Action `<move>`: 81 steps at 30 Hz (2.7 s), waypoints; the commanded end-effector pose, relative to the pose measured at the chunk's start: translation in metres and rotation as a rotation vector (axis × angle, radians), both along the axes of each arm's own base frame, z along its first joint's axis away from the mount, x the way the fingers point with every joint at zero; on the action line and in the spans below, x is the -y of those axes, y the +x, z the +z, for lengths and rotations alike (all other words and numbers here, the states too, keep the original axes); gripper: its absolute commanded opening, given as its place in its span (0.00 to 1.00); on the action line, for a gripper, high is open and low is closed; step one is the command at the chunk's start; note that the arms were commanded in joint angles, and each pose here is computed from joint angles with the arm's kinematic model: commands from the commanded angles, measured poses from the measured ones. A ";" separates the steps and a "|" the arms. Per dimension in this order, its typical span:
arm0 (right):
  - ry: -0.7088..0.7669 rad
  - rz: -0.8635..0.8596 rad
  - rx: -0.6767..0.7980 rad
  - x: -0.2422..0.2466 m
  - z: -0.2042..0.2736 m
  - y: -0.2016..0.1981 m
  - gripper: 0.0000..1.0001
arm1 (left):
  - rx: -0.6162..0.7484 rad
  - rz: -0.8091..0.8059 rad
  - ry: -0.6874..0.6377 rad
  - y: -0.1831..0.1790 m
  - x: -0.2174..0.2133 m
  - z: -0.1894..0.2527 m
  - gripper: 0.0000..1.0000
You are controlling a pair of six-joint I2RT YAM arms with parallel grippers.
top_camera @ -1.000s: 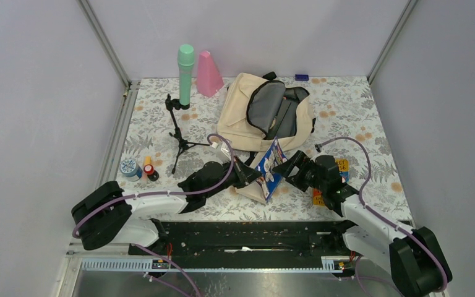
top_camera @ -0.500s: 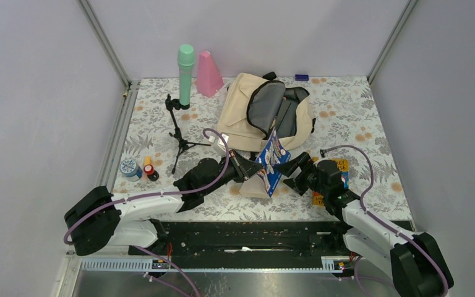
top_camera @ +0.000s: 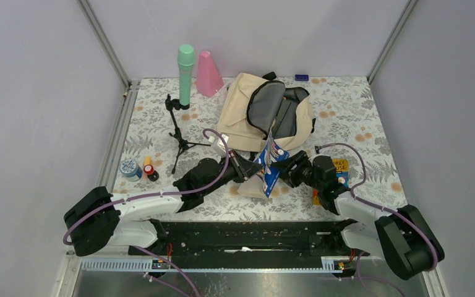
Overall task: Pack the student bag
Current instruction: Pick up the book from the center of the board.
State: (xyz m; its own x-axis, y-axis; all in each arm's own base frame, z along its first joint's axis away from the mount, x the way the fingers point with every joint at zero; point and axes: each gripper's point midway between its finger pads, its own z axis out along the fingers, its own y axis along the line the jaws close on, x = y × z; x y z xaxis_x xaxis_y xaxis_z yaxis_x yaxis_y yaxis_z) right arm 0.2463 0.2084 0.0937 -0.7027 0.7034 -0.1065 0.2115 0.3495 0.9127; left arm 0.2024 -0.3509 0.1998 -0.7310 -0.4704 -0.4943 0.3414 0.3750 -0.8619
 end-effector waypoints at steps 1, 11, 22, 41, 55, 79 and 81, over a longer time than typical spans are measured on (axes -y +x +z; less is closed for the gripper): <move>0.086 0.004 0.097 -0.011 0.032 0.015 0.53 | 0.116 0.006 -0.172 0.003 0.003 0.067 0.00; 0.056 -0.056 0.214 -0.001 0.061 0.024 0.00 | 0.082 0.085 -0.015 0.004 -0.031 0.027 0.40; -0.083 -0.019 0.535 0.015 0.138 0.008 0.00 | 0.060 0.070 0.119 0.026 -0.075 0.006 0.99; 0.170 0.208 0.889 -0.008 0.255 -0.047 0.00 | 0.198 -0.208 -0.073 0.008 -0.050 0.050 0.99; 0.195 0.300 0.914 -0.020 0.264 -0.052 0.00 | 0.328 -0.403 -0.233 -0.030 -0.045 0.095 0.75; 0.097 0.570 0.847 -0.055 0.206 -0.054 0.76 | 0.401 -0.257 -0.231 -0.016 -0.055 0.108 0.00; 0.102 0.583 0.849 -0.058 0.208 -0.056 0.71 | 0.395 -0.234 -0.173 -0.011 -0.052 0.101 0.00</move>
State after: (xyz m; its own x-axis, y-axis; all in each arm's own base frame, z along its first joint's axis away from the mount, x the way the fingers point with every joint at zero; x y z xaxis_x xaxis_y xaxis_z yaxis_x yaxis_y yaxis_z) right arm 0.2032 0.2577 0.2614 -0.7243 0.3354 -0.6024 -0.5708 0.1984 0.7968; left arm 0.1835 -0.2995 0.2580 -0.7265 -0.3419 -0.5960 0.6037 0.0965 -0.7913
